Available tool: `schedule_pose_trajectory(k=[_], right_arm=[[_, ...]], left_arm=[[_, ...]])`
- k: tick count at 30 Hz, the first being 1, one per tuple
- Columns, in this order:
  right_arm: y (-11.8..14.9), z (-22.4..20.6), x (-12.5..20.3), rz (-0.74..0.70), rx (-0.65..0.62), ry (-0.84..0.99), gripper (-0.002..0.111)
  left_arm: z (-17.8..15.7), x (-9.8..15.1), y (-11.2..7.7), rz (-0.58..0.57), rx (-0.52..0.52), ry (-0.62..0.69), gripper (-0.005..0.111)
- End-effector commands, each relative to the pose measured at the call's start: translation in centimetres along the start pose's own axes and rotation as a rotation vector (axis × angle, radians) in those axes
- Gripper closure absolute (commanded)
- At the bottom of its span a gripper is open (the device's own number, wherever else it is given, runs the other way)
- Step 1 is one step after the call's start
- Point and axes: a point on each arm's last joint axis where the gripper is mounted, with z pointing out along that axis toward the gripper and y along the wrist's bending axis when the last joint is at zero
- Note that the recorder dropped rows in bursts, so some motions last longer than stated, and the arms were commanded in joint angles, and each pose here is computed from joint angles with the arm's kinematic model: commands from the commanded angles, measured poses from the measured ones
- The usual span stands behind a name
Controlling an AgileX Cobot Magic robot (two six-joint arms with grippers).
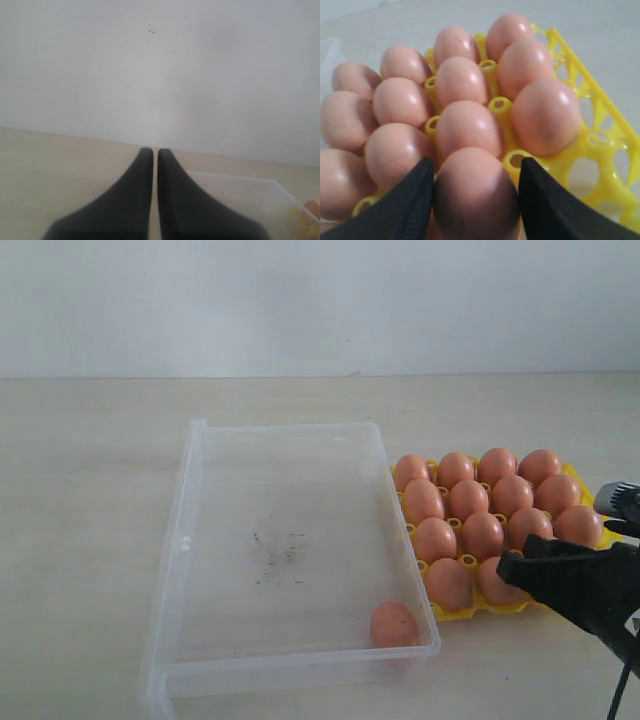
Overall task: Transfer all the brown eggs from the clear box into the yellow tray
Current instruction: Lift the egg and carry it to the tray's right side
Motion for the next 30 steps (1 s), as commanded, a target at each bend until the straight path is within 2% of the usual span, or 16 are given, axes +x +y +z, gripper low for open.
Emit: schedule_pose_trajectory(k=[1, 4, 6, 8, 13, 15, 19, 21, 24, 25, 27, 29, 30], right_arm=[[-0.4, 0.1, 0.3, 0.025, 0.041, 0.022, 0.109], [-0.2, 0.1, 0.3, 0.058, 0.020, 0.027, 0.108], [0.1, 0.1, 0.4, 0.033, -0.015, 0.030, 0.101], [0.4, 0.1, 0.2, 0.021, -0.047, 0.010, 0.089], [0.4, 0.1, -0.2, 0.038, -0.051, -0.036, 0.034], [0.1, 0.1, -0.3, 0.061, -0.011, -0.047, 0.028], [0.2, -0.1, -1.3, 0.069, -0.028, -0.126, 0.029], [0.9, -0.6, -2.2, 0.067, -0.097, -0.192, 0.029], [2.4, -2.0, -4.3, 0.046, -0.268, -0.330, 0.032], [2.8, -2.5, -4.8, 0.034, -0.319, -0.358, 0.038], [3.3, -3.4, -5.3, 0.004, -0.370, -0.367, 0.059], [3.2, -3.8, -5.0, 0.001, -0.360, -0.269, 0.094], [3.0, -3.9, -4.7, -0.007, -0.343, -0.215, 0.108]], left_arm=[[0.0, -0.3, 0.0, -0.019, 0.006, -0.020, 0.103], [0.0, -0.3, 0.0, -0.019, 0.006, -0.020, 0.103], [0.0, -0.3, 0.0, -0.019, 0.006, -0.020, 0.103], [0.0, -0.3, 0.0, -0.019, 0.006, -0.020, 0.103], [0.0, -0.3, 0.0, -0.019, 0.006, -0.020, 0.103], [0.0, -0.3, 0.0, -0.019, 0.006, -0.020, 0.103], [0.0, -0.3, 0.0, -0.019, 0.006, -0.020, 0.103], [0.0, -0.3, 0.0, -0.019, 0.006, -0.020, 0.103], [0.0, -0.3, 0.0, -0.019, 0.006, -0.020, 0.103], [0.0, -0.3, 0.0, -0.019, 0.006, -0.020, 0.103], [0.0, -0.3, 0.0, -0.019, 0.006, -0.020, 0.103], [0.0, -0.3, 0.0, -0.019, 0.006, -0.020, 0.103], [0.0, -0.3, 0.0, -0.019, 0.006, -0.020, 0.103]])
